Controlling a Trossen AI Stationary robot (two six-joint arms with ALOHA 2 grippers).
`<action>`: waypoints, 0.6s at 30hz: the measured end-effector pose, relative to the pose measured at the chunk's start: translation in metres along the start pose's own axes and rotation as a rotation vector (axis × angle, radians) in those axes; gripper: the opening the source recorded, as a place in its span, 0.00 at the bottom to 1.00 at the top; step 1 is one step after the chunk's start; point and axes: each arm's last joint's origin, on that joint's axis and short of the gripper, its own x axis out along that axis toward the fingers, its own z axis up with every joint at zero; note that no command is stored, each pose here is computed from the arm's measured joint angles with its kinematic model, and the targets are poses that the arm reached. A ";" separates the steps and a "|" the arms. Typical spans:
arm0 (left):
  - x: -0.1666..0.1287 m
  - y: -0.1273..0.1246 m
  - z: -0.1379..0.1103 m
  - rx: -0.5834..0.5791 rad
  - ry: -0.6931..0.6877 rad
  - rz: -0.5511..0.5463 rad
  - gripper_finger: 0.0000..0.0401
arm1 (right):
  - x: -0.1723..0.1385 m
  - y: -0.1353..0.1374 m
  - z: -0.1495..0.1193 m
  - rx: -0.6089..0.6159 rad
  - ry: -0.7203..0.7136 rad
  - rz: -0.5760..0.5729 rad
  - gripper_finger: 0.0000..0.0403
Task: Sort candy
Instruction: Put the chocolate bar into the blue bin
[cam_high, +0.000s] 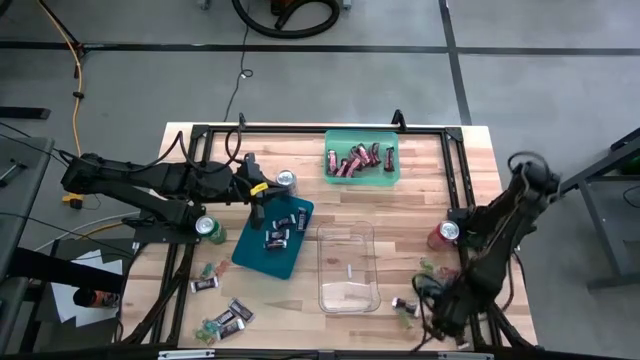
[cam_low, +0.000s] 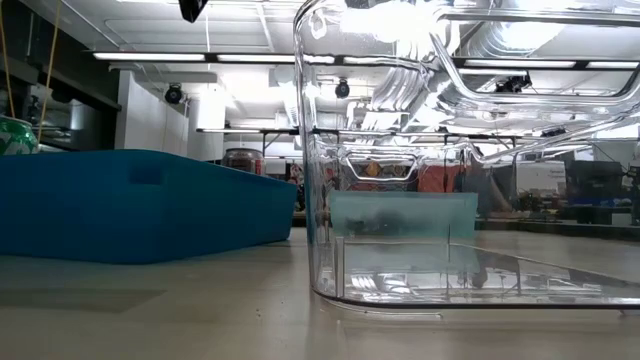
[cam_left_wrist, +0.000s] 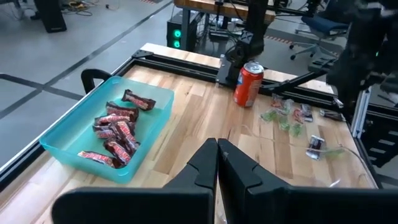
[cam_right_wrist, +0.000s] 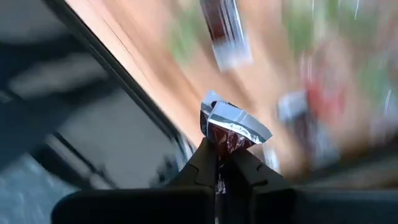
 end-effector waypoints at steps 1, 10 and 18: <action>0.000 0.000 0.000 -0.002 -0.001 0.000 0.00 | -0.008 -0.001 0.005 -0.026 -0.070 0.036 0.01; 0.000 -0.001 0.003 -0.011 -0.027 -0.005 0.00 | -0.041 0.009 0.090 -0.564 -0.463 0.185 0.00; 0.000 -0.001 0.006 -0.025 -0.066 0.004 0.00 | -0.089 -0.001 0.191 -0.746 -0.921 0.275 0.00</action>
